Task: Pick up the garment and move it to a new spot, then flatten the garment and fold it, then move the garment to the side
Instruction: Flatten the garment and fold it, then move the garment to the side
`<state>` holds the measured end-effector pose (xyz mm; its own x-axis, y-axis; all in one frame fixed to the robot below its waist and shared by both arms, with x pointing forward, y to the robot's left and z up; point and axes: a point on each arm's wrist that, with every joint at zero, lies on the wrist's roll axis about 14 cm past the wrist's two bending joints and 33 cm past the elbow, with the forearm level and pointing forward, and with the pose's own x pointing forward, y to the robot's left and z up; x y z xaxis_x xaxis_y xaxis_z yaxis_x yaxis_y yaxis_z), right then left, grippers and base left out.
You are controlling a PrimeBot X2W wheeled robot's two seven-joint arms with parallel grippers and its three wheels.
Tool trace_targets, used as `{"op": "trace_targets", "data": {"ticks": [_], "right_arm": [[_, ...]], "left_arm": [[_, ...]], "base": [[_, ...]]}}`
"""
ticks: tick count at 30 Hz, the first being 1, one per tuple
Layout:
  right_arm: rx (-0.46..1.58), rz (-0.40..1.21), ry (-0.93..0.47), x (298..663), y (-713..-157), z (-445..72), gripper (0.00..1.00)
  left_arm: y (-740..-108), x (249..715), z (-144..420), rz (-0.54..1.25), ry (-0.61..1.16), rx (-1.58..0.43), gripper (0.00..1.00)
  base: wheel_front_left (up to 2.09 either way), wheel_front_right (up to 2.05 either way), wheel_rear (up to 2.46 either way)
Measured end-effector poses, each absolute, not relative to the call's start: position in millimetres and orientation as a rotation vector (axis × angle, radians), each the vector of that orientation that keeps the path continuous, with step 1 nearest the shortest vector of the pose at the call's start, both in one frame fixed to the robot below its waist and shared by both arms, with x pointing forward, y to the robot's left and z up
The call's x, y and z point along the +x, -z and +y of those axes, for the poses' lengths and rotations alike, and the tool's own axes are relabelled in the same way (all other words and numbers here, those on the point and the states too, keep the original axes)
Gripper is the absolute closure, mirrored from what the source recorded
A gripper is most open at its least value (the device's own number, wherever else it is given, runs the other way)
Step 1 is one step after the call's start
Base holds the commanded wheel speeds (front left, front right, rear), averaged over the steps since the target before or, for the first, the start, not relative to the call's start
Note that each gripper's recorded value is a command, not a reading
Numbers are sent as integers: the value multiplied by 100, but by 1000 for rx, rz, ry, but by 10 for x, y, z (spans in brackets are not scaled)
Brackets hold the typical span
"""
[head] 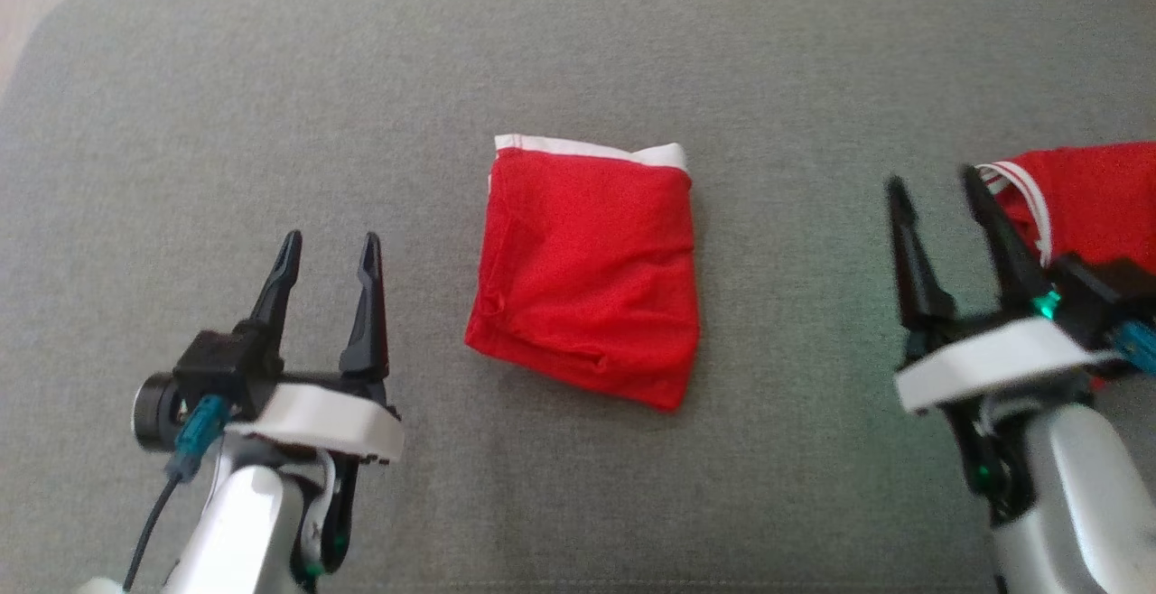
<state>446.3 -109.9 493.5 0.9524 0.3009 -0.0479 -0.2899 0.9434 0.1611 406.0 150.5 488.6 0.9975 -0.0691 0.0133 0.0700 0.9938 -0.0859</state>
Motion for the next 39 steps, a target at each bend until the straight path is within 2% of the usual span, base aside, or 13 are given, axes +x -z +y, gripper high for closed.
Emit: {"op": "trace_targets", "data": {"ticks": [5,24,39], "right_arm": [[129,86,-207,4255,-4958,-1416,0],[90,80,-159,3524,-5215,-1593,0],[104,75,-147,3476,-5250,-1601,0]], "left_arm": [[-4880,3973,1503,-4,77,-75,0],[-4947,3338,1568,25,65,-48,0],[-4976,3298,1616,21,48,-44,0]], "base": [[0,0,0],[0,0,0],[0,0,0]]}}
